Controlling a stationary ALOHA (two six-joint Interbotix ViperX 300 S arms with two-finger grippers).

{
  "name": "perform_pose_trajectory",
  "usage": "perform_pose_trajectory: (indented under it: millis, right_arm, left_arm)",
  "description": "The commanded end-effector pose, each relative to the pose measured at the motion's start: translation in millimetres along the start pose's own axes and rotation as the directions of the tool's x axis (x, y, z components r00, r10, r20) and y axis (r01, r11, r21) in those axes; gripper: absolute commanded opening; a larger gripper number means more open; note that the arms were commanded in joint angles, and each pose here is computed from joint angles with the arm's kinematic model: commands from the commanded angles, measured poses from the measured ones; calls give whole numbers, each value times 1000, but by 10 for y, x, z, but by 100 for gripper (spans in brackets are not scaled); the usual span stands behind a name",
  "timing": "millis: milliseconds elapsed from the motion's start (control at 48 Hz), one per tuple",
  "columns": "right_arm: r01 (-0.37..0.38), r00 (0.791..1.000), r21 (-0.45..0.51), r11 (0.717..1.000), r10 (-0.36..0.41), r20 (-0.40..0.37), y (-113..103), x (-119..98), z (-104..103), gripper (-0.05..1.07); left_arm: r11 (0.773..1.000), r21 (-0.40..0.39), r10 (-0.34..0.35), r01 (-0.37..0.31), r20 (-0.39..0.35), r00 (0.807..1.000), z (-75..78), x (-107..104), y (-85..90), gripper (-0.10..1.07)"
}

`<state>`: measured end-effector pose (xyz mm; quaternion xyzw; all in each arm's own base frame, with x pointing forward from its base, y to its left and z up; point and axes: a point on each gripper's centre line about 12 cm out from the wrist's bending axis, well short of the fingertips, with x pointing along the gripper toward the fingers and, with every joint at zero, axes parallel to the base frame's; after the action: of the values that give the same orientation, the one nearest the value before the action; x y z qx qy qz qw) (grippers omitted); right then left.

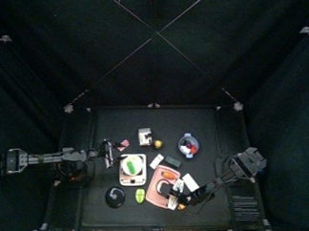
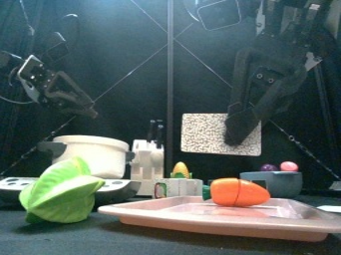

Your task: Hand over egg sushi

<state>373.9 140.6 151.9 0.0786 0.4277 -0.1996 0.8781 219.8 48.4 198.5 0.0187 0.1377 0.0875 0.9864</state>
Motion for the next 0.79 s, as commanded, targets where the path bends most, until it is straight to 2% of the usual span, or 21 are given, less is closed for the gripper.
perform_pose_trajectory:
  millis: [0, 104, 333, 479, 604, 667, 771]
  right_arm:
    - [0, 998, 34, 999, -2, 60, -72, -125, 248, 54]
    - [48, 995, 31, 998, -50, 87, -159, -123, 342, 54]
    - [160, 966, -12, 987, -154, 207, -317, -166, 601, 54]
    - [180, 946, -36, 983, -163, 281, -329, -206, 766, 54]
    - [187, 935, -38, 982, -166, 313, -346, -219, 855, 54]
    - [189, 932, -42, 981, -166, 322, -345, -214, 878, 54]
    - [177, 932, -50, 983, -151, 330, -323, -214, 893, 54]
  left_arm:
    - [1000, 6, -4, 4, 34, 999, 101, 20, -4, 93]
    - [999, 16, -32, 31, 43, 999, 123, 23, -68, 93]
    - [981, 76, -184, 179, 65, 981, 212, 19, -424, 94]
    - [951, 117, -295, 287, 58, 954, 240, 17, -700, 96]
    - [914, 178, -378, 365, 38, 925, 252, 40, -912, 97]
    - [903, 195, -395, 382, 30, 918, 264, 70, -965, 98]
    - [899, 204, -398, 386, 17, 917, 276, 141, -992, 98]
